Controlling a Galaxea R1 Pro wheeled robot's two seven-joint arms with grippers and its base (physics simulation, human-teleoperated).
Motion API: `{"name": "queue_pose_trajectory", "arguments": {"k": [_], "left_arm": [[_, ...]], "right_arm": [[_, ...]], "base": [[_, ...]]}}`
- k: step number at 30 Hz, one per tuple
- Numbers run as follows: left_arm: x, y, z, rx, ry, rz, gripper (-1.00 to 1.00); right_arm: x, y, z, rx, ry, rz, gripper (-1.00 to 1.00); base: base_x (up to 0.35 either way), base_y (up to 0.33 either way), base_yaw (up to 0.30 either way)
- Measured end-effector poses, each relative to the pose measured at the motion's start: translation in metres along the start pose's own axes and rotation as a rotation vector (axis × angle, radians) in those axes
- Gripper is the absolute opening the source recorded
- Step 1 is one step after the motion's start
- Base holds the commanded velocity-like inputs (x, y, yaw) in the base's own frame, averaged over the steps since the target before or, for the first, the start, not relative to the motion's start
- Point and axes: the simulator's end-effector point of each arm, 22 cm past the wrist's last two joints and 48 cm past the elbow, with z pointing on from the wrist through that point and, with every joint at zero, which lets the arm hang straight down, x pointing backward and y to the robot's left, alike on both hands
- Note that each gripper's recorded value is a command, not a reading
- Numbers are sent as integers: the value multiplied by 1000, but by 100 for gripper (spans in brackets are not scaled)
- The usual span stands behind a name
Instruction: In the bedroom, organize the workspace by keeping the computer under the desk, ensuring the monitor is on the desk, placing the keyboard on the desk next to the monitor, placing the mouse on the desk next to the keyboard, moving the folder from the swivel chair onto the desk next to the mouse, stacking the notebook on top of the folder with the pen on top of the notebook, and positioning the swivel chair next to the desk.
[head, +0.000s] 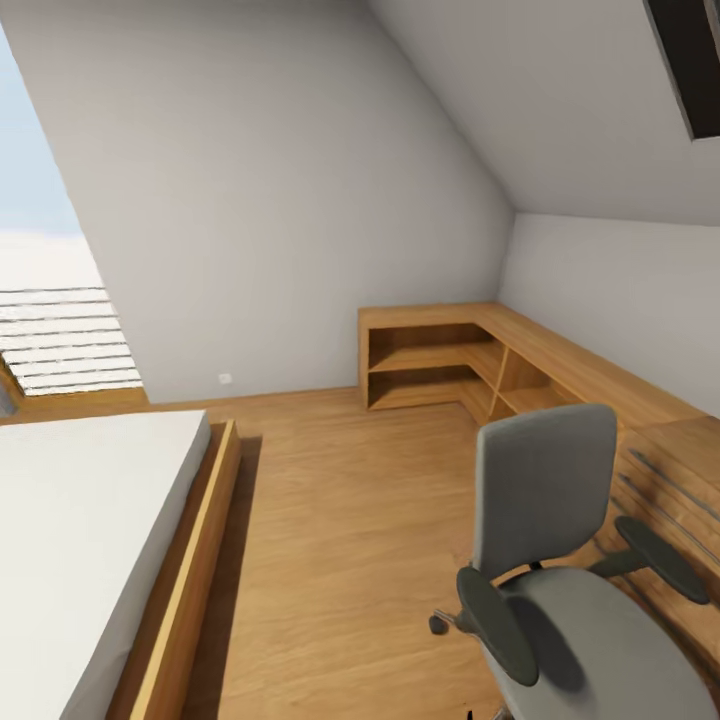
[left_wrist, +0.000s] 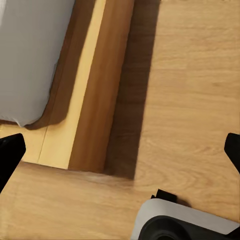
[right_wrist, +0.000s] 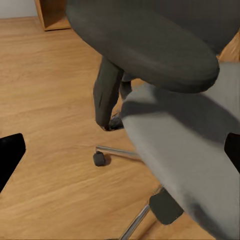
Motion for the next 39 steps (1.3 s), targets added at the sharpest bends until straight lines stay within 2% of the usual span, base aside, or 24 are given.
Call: {"name": "queue_pose_trajectory", "arguments": {"k": [16, 24, 31, 39], "left_arm": [[0, 1, 0, -2, -1, -1, 100], [0, 0, 0, -2, 0, -1, 100], [0, 1, 0, -2, -1, 0, 100], [0, 1, 0, -1, 0, 1, 100]], "right_arm": [[1, -2, 0, 0, 4, -4, 100], [1, -2, 1, -1, 4, -5, 100], [1, -5, 1, 2, 4, -5, 100], [1, -5, 1, 3, 4, -6, 100]], "base": [[319, 114, 258], [205, 219, 32], [99, 40, 2], [312, 2, 0]]}}
